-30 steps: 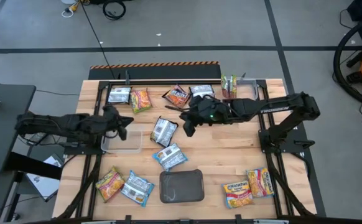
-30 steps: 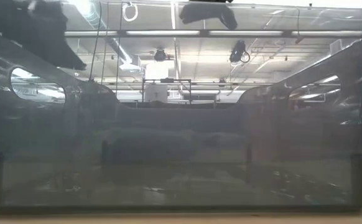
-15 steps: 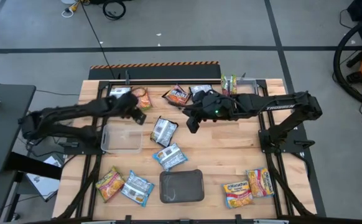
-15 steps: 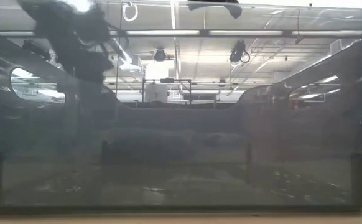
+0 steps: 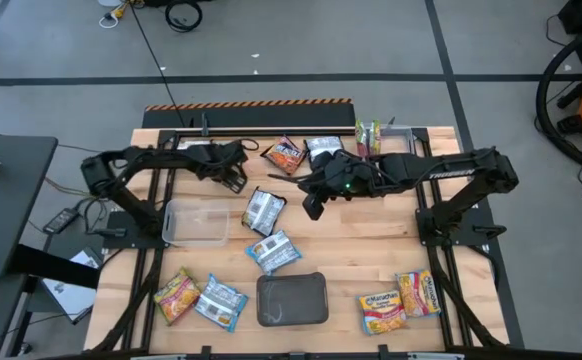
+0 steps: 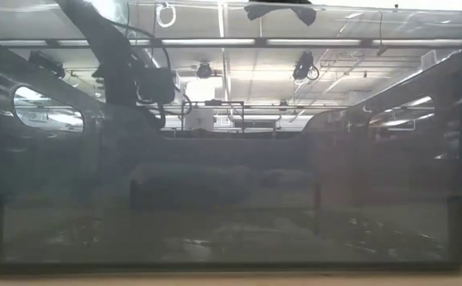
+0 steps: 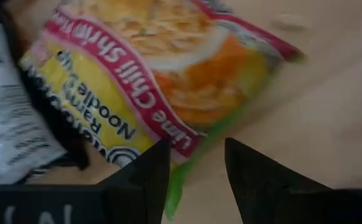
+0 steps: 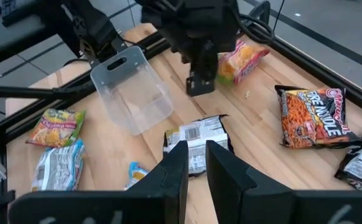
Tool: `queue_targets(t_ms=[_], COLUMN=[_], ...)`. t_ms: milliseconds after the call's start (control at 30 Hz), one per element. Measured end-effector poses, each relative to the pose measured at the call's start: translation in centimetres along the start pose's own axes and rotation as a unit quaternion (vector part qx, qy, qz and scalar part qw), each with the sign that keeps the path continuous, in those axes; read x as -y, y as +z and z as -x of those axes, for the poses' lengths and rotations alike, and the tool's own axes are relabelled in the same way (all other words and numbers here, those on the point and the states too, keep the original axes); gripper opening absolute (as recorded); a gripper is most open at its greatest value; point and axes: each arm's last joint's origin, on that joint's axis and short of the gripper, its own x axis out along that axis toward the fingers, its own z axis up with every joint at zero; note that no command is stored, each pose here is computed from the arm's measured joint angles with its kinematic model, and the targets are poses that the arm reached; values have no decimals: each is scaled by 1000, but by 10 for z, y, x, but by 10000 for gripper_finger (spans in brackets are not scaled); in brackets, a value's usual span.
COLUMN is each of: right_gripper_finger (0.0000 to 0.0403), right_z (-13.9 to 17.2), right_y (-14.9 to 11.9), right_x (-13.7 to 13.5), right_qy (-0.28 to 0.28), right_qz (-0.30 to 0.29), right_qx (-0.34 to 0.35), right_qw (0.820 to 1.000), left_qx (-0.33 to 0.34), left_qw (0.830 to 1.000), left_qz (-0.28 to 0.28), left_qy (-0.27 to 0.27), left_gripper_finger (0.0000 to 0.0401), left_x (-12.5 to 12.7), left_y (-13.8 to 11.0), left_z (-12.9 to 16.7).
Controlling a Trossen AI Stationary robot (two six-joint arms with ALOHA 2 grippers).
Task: Sort Maruchan noodles
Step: Put the green noodle pack into the top transparent bin
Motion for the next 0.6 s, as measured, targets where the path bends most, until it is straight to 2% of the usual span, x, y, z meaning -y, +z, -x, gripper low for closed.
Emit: queue_targets(t_ms=[133, 333, 433, 600], right_gripper_finger=[62, 62, 62, 62], right_z=[1, 1, 1, 5], right_y=[-2, -2, -3, -2], right_x=[-2, -2, -2, -1], right_qy=[2, 1, 4, 16], right_qz=[3, 4, 9, 20], right_qx=[-4, -5, -9, -11], right_qw=[1000, 1000, 1000, 1000], left_qx=[6, 33, 52, 57], left_qw=[999, 999, 998, 998], left_qz=[-2, -8, 1, -4], left_qy=[35, 35, 28, 27], left_gripper_finger=[160, 149, 111, 15], left_x=[2, 7, 8, 5], left_y=[1, 5, 9, 14], left_z=[-8, -10, -11, -16])
